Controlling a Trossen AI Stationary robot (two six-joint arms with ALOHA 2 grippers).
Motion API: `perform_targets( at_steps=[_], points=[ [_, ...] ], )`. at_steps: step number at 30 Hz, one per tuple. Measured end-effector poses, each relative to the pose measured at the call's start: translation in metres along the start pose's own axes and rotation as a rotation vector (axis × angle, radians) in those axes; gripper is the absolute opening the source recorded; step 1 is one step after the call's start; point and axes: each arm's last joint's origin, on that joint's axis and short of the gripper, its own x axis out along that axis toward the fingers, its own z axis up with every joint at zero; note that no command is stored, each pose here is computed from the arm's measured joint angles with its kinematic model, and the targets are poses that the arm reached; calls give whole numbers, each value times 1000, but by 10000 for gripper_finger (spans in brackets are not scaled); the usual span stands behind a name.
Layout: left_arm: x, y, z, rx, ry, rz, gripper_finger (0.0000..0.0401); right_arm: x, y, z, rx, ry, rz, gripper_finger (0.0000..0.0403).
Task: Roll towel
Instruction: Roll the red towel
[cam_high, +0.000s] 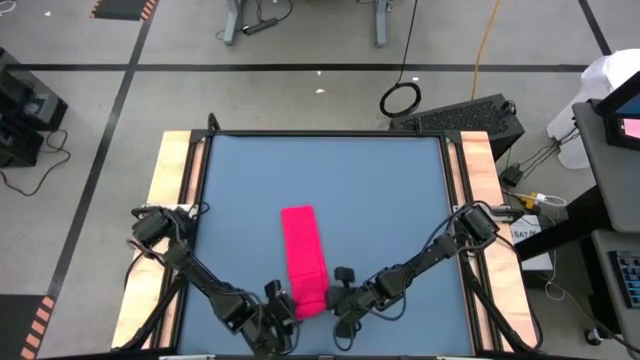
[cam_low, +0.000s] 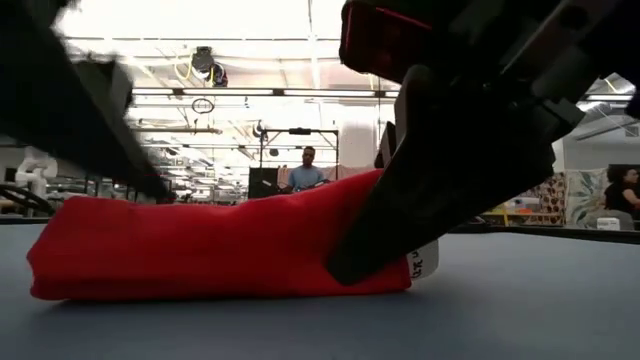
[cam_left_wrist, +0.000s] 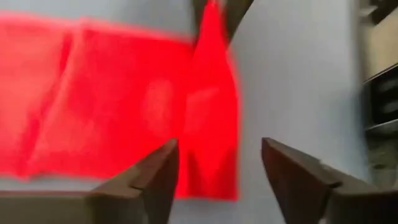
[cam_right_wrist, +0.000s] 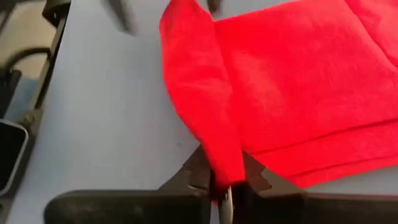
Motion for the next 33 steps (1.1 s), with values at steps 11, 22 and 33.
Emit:
perform_targets(
  at_steps=[11,22,33],
  points=[
    [-2,-23,-17,362,-222,32,278,2,-6,-1,94,5,-4,13],
    [23,-11,-20,338,-225,128,201,3,-7,-2,113,22,7,13],
    [40,15,-8,193,-62,148,59,0,-3,-3,52,5,-5,47]
  ],
)
